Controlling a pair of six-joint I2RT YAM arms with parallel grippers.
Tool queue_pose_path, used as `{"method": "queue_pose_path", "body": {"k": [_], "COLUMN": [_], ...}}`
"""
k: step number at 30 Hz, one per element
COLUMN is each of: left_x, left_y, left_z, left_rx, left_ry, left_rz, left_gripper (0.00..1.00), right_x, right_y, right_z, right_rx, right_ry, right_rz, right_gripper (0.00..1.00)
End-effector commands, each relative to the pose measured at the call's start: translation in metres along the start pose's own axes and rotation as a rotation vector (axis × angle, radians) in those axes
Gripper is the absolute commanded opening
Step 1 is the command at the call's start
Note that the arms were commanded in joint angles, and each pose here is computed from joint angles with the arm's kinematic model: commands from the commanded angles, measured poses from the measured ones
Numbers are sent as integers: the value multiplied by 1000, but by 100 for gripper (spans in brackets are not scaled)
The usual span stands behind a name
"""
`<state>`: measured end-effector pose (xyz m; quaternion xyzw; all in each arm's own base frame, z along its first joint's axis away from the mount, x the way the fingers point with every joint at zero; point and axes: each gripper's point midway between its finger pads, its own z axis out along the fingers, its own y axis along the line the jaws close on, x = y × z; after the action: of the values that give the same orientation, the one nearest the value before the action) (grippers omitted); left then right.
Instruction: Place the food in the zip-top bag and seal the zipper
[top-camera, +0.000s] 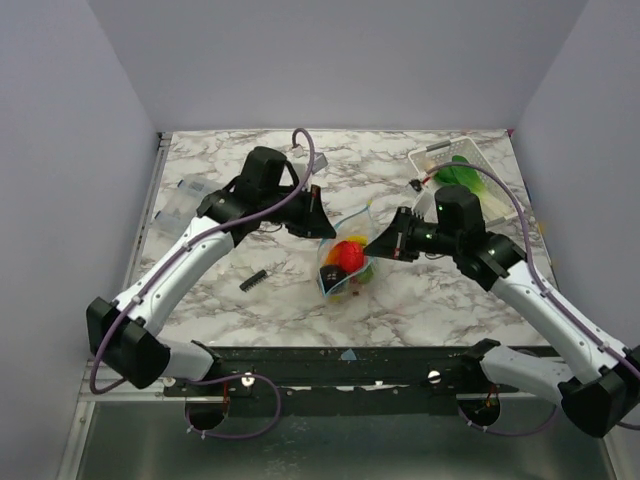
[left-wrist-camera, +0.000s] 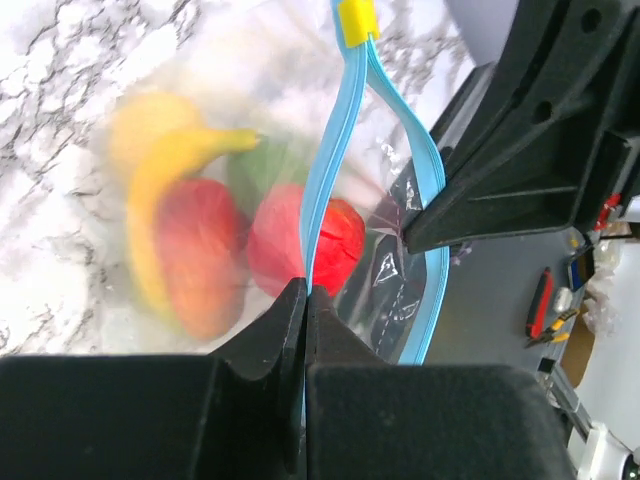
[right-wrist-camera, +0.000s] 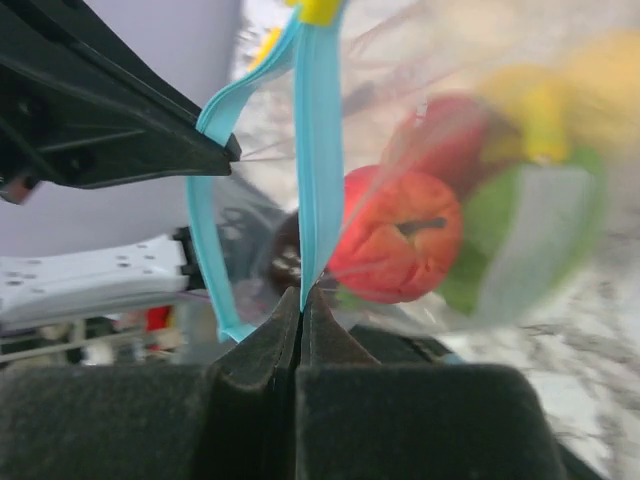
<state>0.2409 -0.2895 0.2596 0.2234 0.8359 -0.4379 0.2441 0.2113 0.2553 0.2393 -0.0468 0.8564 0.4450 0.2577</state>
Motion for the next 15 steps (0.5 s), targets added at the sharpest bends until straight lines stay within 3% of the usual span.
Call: {"method": "queue_pose_path", "body": {"k": [1, 4, 8, 15], "left_x": [-5, 7, 15, -16], "left_y": [-42, -30, -8, -61], "left_z": [-28, -5, 15, -26], "left_rx": [92, 135, 68, 156], "left_ry": [-102, -79, 83, -70], "left_rz": [-16, -85, -144, -34], "left_gripper": [0, 0, 0, 0], "right_x": [-2, 6, 6, -22], "right_y": [36, 26, 19, 58], "right_z": [-16, -3, 11, -14], "right_rx": [-123, -176, -171, -179], "right_ry": [-42, -59, -45, -88], "right_rz": [193, 264, 293, 188], "right_gripper": [0, 0, 0, 0]}}
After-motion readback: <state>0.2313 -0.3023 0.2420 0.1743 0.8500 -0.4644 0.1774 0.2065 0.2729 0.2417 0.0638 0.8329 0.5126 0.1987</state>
